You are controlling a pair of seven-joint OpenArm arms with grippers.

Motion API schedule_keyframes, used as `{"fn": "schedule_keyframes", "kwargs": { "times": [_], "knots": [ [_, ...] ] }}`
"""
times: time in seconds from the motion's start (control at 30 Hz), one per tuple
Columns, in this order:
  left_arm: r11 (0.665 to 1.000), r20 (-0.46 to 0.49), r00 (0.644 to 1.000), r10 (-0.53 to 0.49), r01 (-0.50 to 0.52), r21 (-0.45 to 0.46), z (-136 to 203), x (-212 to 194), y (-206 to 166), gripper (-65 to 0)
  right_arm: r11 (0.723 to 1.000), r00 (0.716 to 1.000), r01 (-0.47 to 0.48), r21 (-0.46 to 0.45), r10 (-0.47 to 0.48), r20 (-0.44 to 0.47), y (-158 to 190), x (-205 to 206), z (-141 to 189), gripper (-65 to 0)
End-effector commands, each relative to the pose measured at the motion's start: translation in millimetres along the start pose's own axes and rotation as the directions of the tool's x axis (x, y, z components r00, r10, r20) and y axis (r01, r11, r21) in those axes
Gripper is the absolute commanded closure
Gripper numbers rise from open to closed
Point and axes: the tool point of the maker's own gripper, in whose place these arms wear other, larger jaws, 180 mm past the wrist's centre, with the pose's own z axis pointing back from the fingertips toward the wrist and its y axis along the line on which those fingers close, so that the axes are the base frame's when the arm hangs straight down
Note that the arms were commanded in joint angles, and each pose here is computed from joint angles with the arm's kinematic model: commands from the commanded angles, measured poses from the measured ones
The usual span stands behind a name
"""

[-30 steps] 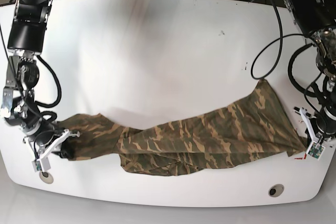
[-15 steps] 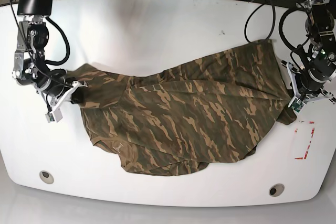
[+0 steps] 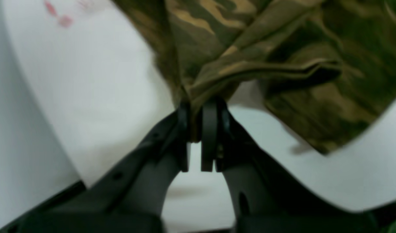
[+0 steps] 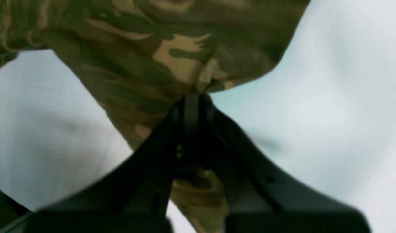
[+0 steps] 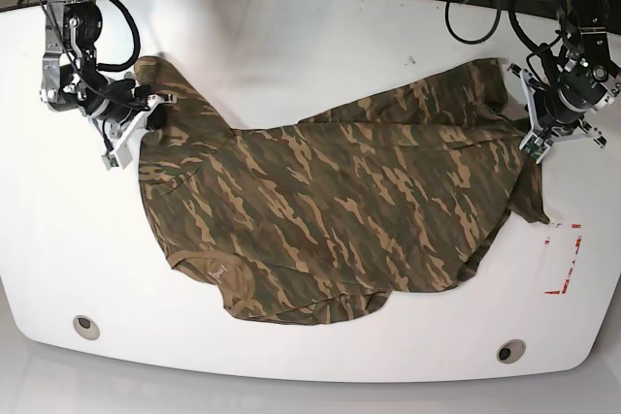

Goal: Layout the t-shirt on the table in an organized manner, then fold the t-shirt properly
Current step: 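Drag the shirt back with both grippers and release it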

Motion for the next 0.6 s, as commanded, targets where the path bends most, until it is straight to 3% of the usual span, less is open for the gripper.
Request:
{"fn": "schedule_keyframes", "kwargs": {
  "times": [0.0,0.1,0.37,0.57],
  "knots": [
    [1.0,0.013,1.0,-0.012,0.012,0.022,4,2,7,-2.6,1.0,1.0,-0.011,-0.002,0.011,0.023,3,3,1,0.0],
    [1.0,0.011,1.0,-0.012,0.012,0.021,4,2,6,-2.6,1.0,1.0,-0.004,-0.002,0.005,0.012,7,-5,-3,-3.3],
    [1.0,-0.008,1.0,-0.016,0.016,0.015,4,-6,4,-4.3,1.0,1.0,-0.01,-0.014,0.01,0.017,10,-5,-6,-26.1],
    [1.0,-0.008,1.0,-0.015,0.015,0.017,5,-6,4,-21.8,0.998,0.995,-0.058,-0.005,0.058,0.082,24,16,3,-36.4]
  ]
}}
